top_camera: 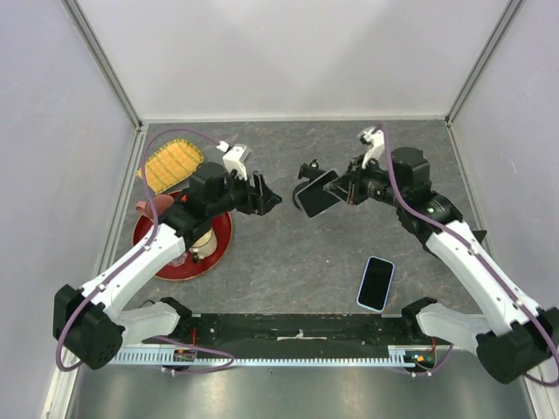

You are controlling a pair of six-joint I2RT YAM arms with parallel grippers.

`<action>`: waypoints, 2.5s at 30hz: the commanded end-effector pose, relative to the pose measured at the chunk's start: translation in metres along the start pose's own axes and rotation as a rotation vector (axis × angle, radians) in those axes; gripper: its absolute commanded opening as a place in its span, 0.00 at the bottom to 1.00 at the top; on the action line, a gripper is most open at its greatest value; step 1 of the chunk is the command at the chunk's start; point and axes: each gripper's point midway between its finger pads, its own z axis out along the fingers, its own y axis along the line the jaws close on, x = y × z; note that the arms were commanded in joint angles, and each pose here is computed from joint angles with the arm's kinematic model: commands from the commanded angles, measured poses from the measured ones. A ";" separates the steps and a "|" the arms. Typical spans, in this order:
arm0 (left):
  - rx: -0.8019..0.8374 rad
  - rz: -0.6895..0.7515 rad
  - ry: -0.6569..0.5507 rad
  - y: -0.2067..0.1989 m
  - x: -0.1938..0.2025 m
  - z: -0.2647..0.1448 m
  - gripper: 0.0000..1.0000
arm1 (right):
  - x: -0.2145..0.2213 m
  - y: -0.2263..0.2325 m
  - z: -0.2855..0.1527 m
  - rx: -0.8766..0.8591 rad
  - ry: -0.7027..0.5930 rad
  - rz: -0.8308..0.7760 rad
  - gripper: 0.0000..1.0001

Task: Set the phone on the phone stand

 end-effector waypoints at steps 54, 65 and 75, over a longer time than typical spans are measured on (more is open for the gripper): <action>-0.161 0.567 -0.318 0.017 -0.059 0.139 0.25 | -0.052 -0.019 -0.077 0.338 -0.237 -0.205 0.00; -0.128 0.627 -0.244 0.014 -0.049 0.133 0.02 | -0.041 -0.036 -0.025 0.240 -0.018 -0.380 0.00; 0.143 0.703 -0.109 -0.010 -0.024 0.126 0.02 | -0.020 0.012 0.001 -0.232 -0.028 -0.837 0.00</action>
